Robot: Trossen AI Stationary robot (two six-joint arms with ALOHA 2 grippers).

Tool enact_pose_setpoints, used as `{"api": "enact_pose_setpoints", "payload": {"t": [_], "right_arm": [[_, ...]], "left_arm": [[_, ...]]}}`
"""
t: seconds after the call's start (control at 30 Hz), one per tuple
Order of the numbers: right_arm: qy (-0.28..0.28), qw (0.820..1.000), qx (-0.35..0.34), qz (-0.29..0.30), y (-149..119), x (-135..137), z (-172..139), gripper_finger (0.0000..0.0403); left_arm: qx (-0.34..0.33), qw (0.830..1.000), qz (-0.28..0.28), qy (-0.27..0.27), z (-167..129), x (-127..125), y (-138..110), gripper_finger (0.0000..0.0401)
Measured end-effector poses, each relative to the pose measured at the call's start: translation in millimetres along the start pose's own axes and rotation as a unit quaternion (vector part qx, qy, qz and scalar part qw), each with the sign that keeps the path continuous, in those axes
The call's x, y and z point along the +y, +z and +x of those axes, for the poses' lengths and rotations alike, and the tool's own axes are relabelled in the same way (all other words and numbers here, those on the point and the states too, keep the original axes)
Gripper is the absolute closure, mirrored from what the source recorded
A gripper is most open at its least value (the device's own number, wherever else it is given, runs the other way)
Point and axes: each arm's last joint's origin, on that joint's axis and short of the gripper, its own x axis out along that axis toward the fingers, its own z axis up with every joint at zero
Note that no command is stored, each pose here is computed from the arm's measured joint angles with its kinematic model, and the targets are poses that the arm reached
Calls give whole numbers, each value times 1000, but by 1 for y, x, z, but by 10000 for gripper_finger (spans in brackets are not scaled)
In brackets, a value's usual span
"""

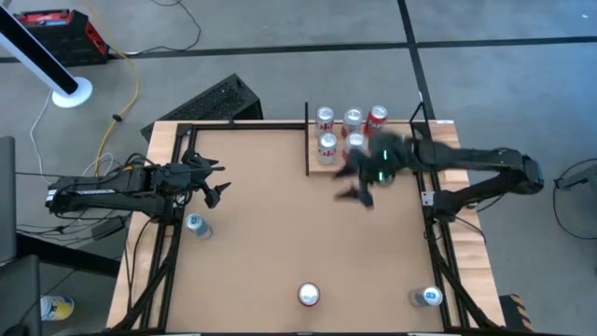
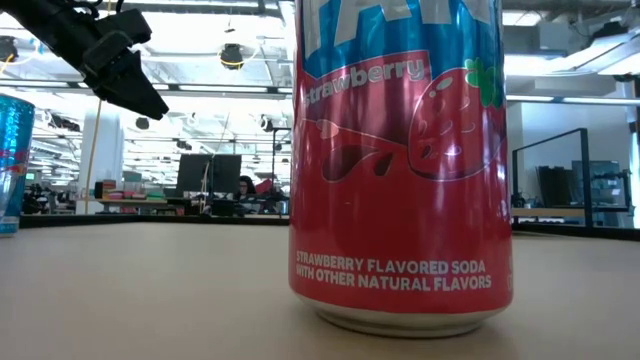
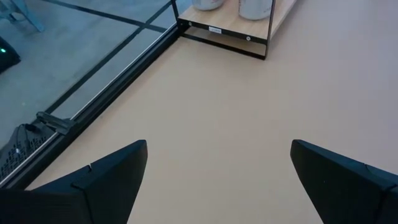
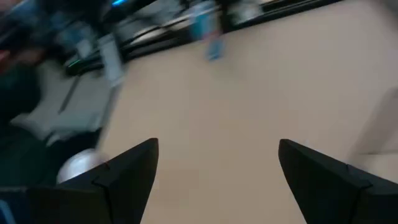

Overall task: Place canned beverage on shelf
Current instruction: Put the orange soda can on the shelf

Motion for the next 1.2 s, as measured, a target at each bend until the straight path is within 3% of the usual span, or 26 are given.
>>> {"api": "enact_pose_setpoints", "payload": {"t": [0.23,0.43,0.7,0.87,1.2], "right_arm": [[28,997,20,-72,-41,115,45,46],[31,991,-4,-128,-75,166,85,46],[35,988,26,-146,-87,175,130,46],[88,984,64,-140,-90,175,152,46],[113,976,100,-155,-96,172,179,46]], "left_arm": [[0,1000,0,0,0,0,0,19],[0,1000,0,0,0,0,0,19],[0,1000,0,1,0,0,0,19],[0,1000,0,1,0,0,0,19],[1,1000,0,-6,0,0,0,19]]}}
